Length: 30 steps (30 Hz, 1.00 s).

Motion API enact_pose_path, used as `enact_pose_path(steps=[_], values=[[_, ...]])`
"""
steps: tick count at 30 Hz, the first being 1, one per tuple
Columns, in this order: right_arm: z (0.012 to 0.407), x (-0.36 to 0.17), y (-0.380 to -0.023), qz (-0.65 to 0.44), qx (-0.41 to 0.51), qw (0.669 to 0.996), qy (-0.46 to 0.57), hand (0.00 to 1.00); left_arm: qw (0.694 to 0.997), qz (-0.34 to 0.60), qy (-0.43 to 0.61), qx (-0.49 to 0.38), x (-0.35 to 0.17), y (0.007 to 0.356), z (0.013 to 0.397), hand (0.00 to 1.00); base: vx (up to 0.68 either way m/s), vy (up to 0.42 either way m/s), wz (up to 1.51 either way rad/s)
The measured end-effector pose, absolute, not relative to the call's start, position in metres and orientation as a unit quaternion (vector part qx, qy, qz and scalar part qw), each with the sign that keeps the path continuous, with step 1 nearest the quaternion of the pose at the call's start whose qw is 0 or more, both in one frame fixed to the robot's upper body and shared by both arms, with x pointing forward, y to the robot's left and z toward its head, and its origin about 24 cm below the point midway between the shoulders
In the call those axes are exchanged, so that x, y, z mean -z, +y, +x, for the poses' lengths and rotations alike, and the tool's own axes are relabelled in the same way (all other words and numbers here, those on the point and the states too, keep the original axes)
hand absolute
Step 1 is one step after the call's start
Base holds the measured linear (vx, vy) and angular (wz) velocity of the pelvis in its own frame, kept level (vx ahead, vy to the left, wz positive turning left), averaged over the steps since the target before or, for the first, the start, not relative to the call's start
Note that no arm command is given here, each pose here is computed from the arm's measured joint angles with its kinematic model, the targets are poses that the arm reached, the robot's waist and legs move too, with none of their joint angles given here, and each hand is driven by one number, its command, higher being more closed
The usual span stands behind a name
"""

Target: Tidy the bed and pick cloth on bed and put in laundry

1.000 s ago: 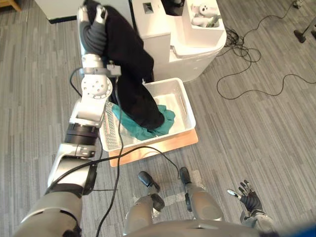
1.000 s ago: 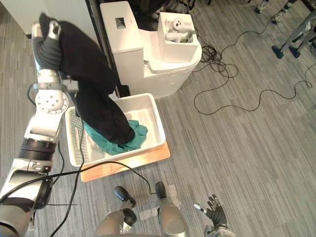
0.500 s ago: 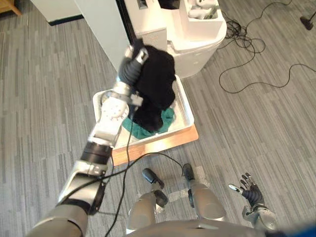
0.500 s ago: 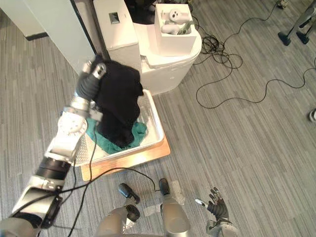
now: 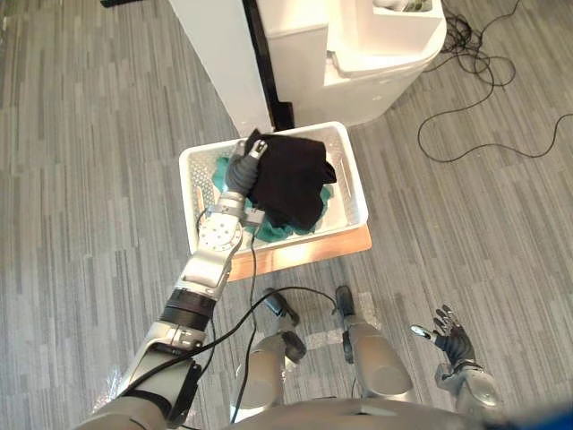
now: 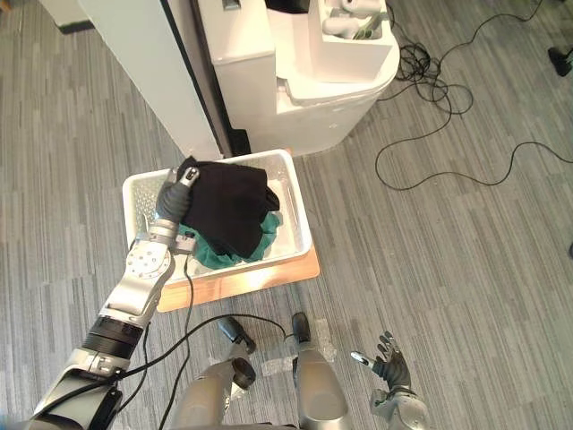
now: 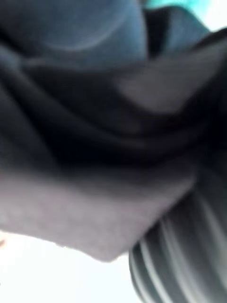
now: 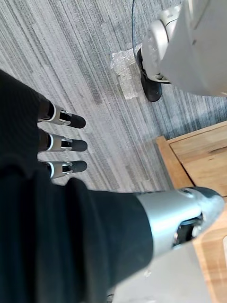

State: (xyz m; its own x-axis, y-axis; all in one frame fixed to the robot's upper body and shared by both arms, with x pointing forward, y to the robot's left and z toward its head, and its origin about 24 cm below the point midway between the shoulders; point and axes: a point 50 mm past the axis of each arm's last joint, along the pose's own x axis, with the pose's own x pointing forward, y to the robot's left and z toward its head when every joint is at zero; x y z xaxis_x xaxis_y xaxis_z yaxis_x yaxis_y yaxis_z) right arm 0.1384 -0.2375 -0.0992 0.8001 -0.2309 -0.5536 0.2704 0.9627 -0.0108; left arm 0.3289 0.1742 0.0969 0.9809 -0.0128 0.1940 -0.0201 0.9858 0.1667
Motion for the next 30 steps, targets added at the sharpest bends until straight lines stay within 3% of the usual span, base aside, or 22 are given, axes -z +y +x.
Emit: enact_pose_path(steps=[4,5,16,30], values=[[0.147,0.094,-0.236,0.033,0.127,0.952,0.276,0.00,0.995,0.084,-0.050,-0.007,-0.074,0.174,0.327,1.00,0.08,-0.003,0.05],[0.148,0.093,-0.235,0.032,0.126,0.953,0.275,0.00,0.996,0.082,-0.045,-0.007,-0.071,0.173,0.326,0.00,0.09,-0.012,0.05],[0.154,0.091,-0.227,0.027,0.113,0.954,0.275,0.00,0.997,0.074,0.010,-0.024,-0.044,0.168,0.318,0.00,0.07,-0.026,-0.01],[0.135,0.102,-0.235,0.035,0.136,0.942,0.304,0.00,0.996,0.062,-0.049,-0.050,-0.074,0.191,0.319,0.00,0.04,-0.001,0.05]])
